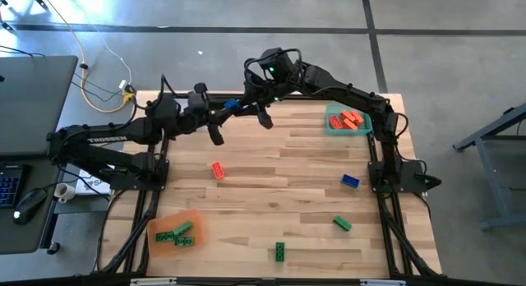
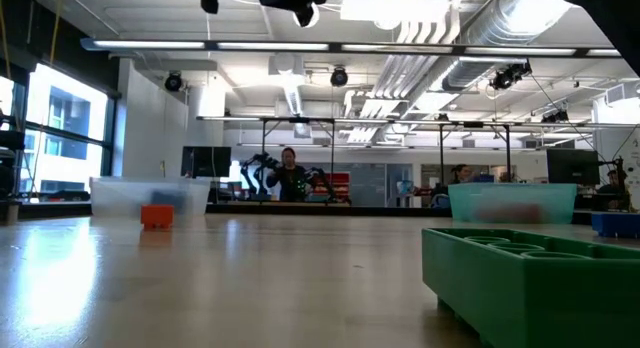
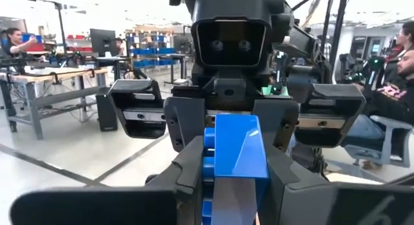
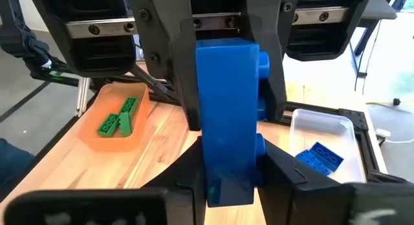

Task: Sort & place blocks by color
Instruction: Put the left blue game piece into the transparent bin, then put the right green game piece into the orange bin

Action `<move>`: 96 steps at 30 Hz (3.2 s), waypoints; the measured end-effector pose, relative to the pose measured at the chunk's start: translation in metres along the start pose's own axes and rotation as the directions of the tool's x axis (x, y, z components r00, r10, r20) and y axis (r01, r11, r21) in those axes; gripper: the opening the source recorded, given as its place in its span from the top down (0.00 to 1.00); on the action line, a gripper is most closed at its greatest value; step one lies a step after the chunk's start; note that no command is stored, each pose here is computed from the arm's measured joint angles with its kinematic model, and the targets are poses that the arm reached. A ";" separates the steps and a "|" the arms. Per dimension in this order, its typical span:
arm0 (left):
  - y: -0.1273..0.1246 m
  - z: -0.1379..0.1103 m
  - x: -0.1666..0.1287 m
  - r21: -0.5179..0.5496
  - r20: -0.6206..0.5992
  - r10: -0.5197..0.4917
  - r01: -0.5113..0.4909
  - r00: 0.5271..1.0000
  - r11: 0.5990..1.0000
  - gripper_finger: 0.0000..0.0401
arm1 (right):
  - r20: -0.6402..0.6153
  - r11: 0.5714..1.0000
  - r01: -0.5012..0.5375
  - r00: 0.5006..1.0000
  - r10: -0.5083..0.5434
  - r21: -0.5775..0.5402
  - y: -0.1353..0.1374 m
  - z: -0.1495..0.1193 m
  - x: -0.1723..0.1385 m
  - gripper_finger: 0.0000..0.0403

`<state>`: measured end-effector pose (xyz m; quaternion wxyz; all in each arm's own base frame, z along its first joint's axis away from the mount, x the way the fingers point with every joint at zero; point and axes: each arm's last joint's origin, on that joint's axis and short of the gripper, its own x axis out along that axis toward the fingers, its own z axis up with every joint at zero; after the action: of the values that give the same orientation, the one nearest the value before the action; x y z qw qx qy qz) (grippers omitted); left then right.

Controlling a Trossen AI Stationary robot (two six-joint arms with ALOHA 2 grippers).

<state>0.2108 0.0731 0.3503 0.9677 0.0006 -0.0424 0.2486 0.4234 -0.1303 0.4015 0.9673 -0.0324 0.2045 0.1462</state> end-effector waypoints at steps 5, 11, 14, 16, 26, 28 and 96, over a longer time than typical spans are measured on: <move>0.001 -0.003 0.000 0.025 -0.028 0.007 -0.007 1.000 1.000 0.84 | -0.035 0.999 0.052 0.998 -0.052 0.009 -0.001 -0.002 0.000 0.72; 0.010 -0.014 0.001 0.056 -0.142 0.054 -0.046 0.988 0.997 0.84 | -0.132 0.983 0.182 0.975 -0.178 0.019 -0.003 -0.009 0.000 0.56; 0.017 -0.021 0.000 0.069 -0.214 0.097 -0.084 0.972 0.994 0.84 | -0.180 0.972 0.235 0.957 -0.227 0.021 -0.004 -0.013 -0.001 0.46; 0.023 -0.026 -0.001 0.096 -0.266 0.146 -0.124 0.953 0.988 0.84 | -0.222 0.965 0.261 0.943 -0.249 0.027 -0.004 -0.016 -0.002 0.40; 0.071 -0.067 -0.023 0.246 -0.629 0.471 -0.416 0.619 0.875 0.84 | -0.459 0.925 0.317 0.867 -0.192 0.212 0.004 -0.038 -0.008 0.33; 0.080 -0.073 -0.027 0.245 -0.675 0.490 -0.459 0.551 0.854 0.84 | -0.494 0.916 0.322 0.852 -0.171 0.239 0.006 -0.042 -0.010 0.33; 0.122 -0.089 -0.047 0.035 -0.853 0.259 -0.447 0.452 0.894 0.41 | -0.947 0.615 0.754 0.318 -0.035 0.231 0.223 -0.104 0.052 0.33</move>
<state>0.1183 0.1594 0.2555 0.7876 -0.2224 0.4040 0.4086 0.3624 0.0836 0.2846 0.6546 0.1811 0.6936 -0.2402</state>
